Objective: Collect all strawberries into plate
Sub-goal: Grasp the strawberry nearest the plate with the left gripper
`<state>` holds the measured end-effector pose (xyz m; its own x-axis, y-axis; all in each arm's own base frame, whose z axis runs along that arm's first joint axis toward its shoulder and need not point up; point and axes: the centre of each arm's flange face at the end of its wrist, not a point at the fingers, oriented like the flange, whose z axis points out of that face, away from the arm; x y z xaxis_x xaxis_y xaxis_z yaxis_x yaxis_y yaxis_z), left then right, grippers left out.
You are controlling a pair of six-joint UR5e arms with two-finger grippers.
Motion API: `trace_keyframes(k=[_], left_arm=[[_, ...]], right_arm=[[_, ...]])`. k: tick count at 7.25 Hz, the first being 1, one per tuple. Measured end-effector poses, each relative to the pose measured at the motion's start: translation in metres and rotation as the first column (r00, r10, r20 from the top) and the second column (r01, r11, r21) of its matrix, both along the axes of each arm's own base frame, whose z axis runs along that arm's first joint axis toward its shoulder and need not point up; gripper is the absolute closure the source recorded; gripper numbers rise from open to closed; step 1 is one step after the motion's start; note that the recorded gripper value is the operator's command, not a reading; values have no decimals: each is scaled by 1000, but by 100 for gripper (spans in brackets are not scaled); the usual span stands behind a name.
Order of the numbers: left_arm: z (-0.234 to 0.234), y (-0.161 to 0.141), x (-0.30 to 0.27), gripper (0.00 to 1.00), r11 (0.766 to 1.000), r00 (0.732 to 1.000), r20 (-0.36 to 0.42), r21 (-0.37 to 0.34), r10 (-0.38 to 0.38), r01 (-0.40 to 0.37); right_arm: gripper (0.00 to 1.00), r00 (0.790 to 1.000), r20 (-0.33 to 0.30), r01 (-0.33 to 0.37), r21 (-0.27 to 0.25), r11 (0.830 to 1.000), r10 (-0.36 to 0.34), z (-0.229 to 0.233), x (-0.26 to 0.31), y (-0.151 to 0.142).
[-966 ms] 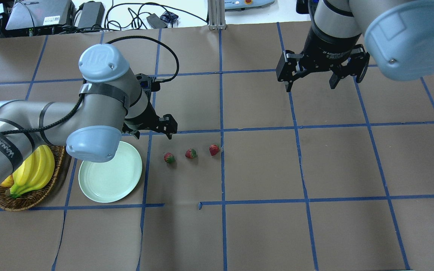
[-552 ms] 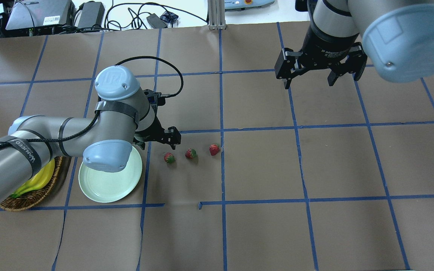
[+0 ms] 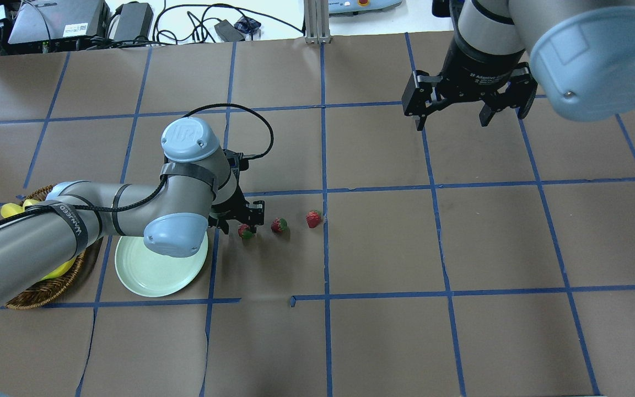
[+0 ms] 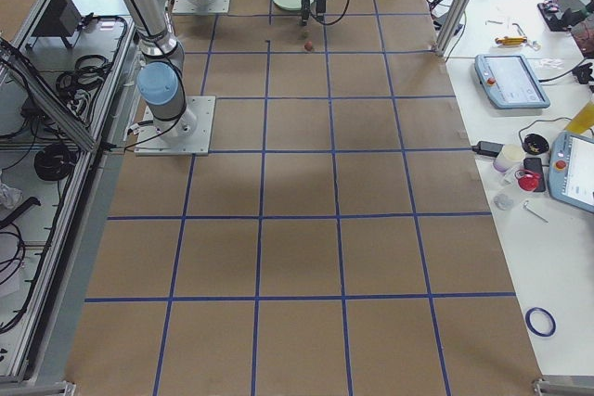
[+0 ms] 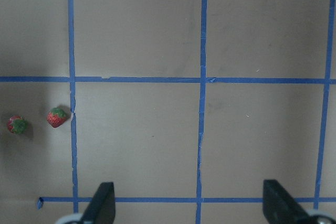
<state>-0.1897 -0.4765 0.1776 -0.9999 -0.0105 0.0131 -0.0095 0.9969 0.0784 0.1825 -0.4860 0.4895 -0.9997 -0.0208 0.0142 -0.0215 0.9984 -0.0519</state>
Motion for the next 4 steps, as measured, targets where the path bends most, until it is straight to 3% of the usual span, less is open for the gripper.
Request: trace_keyframes(k=[2,4], left_arm=[[0,1,-5,100,1000,1000,7,-1,-13,13],[24,-10,-1,100,999,995,83,-3,-49,49]], right_arm=[[0,1000,0,0,0,1000,0,0,0,0],[0,1000,1,2,-1,1000,-2,0,0,0]])
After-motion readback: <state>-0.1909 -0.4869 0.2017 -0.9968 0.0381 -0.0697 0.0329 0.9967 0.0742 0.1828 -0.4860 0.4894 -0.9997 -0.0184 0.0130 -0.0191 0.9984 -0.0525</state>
